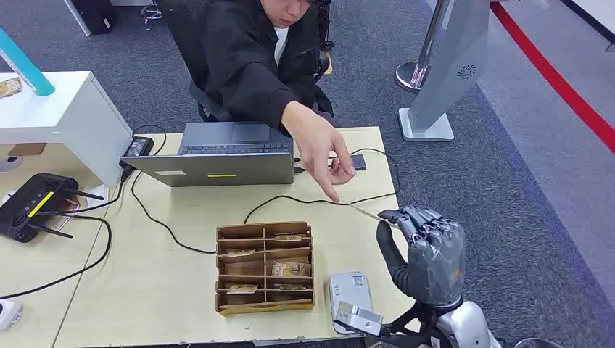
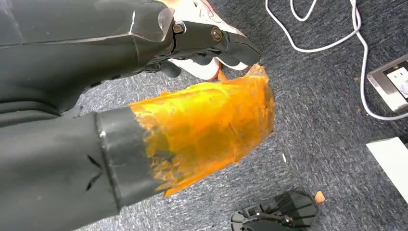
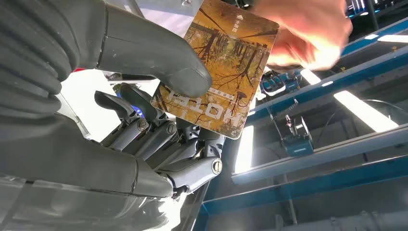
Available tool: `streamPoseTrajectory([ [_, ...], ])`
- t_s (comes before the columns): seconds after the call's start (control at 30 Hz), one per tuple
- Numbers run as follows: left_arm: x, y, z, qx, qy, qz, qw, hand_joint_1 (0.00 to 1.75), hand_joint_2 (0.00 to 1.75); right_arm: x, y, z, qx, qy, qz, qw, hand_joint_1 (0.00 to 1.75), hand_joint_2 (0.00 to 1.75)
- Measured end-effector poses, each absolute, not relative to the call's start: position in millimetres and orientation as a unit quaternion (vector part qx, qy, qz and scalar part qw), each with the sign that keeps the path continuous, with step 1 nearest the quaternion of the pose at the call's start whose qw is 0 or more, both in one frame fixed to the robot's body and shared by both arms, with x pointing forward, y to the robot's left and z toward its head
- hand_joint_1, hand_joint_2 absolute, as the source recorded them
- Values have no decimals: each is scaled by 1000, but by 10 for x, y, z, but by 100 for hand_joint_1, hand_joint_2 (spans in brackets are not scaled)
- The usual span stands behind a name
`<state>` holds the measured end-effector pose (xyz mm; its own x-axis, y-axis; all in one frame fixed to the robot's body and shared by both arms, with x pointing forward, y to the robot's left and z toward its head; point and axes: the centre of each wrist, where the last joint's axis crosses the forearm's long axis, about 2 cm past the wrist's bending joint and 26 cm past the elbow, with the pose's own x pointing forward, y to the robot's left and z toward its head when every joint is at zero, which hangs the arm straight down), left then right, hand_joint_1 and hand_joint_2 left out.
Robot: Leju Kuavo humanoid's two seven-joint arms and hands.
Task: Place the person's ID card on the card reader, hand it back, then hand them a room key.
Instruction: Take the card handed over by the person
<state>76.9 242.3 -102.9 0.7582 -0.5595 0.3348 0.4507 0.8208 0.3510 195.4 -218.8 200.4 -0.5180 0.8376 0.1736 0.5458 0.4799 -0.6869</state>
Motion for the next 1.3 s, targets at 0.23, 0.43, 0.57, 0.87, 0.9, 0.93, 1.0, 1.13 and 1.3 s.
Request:
streamPoseTrajectory([
  [0.23,782,2423,-1026,125,-219,-273,928,0,0,1952,-2182,2001,-376,-840,278,277,175,175],
  [0.43,781,2423,-1027,126,-219,-270,929,0,0,1927,-2170,1991,-325,-850,275,310,175,175],
  [0.57,781,2423,-1027,126,-219,-270,929,0,0,1913,-2166,1992,-319,-852,275,312,175,175],
  [0.87,774,2426,-1028,126,-221,-268,929,0,0,1840,-2163,1903,-231,-851,279,380,175,175],
  [0.9,773,2426,-1028,126,-221,-267,929,0,0,1820,-2168,1879,-215,-849,279,393,175,175],
  [0.93,773,2426,-1028,126,-222,-267,929,0,0,1801,-2176,1855,-201,-848,277,406,175,175],
  [1.0,771,2426,-1028,126,-222,-267,929,0,0,1762,-2195,1806,-174,-842,273,431,175,175],
  [1.13,768,2428,-1028,129,-225,-266,928,0,0,1686,-2217,1709,-131,-825,265,481,175,175],
  [1.3,763,2431,-1029,134,-227,-265,928,0,0,1608,-2250,1595,-105,-804,258,525,175,175],
])
